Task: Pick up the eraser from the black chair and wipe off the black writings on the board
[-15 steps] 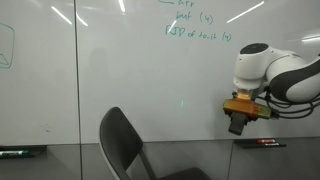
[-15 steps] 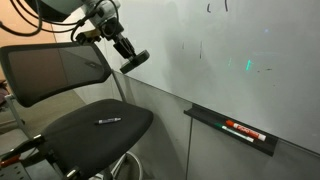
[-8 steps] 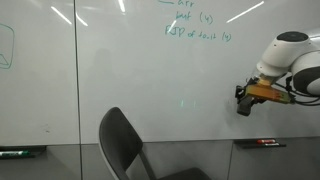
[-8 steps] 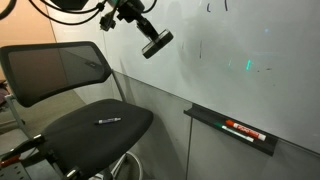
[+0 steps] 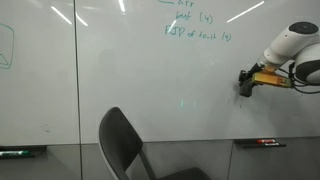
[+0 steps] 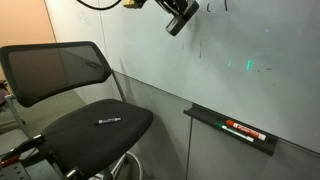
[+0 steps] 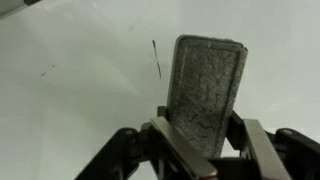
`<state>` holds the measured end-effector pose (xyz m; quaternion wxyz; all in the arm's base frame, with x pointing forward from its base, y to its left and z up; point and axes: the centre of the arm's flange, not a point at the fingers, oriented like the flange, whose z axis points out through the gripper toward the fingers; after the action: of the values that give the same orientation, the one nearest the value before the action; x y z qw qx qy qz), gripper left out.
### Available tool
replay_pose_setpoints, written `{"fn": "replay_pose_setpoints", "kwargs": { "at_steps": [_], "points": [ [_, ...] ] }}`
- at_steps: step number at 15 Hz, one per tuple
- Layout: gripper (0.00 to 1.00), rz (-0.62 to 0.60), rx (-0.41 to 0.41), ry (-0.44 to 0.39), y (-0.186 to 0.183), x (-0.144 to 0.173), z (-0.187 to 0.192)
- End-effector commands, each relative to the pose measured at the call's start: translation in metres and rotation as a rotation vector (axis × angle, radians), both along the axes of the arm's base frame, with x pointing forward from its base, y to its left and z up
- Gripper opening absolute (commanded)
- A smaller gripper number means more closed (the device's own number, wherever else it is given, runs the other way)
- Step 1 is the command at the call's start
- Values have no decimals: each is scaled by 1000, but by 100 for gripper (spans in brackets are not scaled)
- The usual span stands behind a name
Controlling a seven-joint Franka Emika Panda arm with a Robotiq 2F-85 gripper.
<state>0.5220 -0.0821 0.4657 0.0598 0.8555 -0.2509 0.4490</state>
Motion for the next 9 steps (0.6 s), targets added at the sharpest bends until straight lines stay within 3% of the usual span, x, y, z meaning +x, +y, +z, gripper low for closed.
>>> {"fn": "replay_pose_setpoints", "kwargs": {
  "at_steps": [1, 5, 9],
  "points": [
    [32, 36, -83, -60, -16, 41, 3],
    [32, 23, -205, -89, -44, 57, -8],
    [32, 33, -278, -138, -59, 45, -14]
  ]
}}
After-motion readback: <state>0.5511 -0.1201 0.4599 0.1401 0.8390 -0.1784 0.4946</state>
